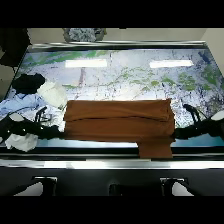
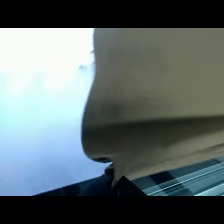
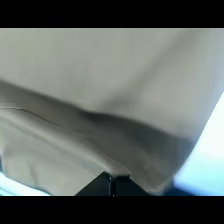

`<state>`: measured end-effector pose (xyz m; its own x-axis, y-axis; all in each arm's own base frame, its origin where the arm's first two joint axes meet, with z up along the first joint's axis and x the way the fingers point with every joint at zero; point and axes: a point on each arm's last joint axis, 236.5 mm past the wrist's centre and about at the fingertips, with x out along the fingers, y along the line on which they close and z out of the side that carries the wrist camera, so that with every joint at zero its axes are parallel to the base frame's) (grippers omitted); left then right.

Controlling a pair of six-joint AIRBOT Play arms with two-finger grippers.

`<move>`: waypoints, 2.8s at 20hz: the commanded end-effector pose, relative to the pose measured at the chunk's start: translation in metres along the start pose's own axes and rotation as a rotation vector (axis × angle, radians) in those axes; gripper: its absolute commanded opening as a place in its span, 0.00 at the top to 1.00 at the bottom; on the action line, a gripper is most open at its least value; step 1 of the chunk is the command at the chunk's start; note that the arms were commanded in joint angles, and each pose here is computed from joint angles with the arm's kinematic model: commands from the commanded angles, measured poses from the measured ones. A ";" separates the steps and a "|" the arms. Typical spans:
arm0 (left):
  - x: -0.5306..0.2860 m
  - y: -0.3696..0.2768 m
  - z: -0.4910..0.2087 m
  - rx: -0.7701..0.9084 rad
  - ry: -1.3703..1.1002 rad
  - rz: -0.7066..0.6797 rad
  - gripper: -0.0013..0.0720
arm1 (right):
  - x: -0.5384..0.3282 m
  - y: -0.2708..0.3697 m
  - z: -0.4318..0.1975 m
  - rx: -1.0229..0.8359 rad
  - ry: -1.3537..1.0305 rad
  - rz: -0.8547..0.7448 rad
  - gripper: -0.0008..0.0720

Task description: Fold the shirts.

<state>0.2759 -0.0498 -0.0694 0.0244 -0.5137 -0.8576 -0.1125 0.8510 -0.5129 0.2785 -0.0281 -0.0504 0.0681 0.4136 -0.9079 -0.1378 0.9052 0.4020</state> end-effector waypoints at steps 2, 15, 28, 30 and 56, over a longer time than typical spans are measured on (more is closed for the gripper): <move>-0.032 -0.015 0.073 0.014 -0.111 -0.024 0.95 | -0.019 0.004 0.100 -0.076 -0.135 -0.053 0.93; 0.027 -0.003 0.193 -0.059 -0.018 -0.070 0.95 | 0.040 -0.038 0.191 0.081 -0.180 0.061 0.92; -0.071 -0.054 0.191 0.053 -0.171 -0.091 0.15 | -0.011 -0.083 0.111 0.167 -0.101 0.236 0.01; -0.082 -0.071 0.187 0.091 -0.194 -0.089 0.15 | 0.012 -0.074 0.111 0.199 -0.099 0.320 0.01; 0.135 -0.335 0.069 0.405 -0.056 -0.290 0.95 | -0.137 0.070 0.125 -0.112 -0.340 0.054 0.93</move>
<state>0.3877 -0.3418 -0.0025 0.0529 -0.7184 -0.6936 0.3051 0.6730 -0.6738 0.4053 -0.0150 0.0816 0.3559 0.5131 -0.7810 -0.2257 0.8582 0.4610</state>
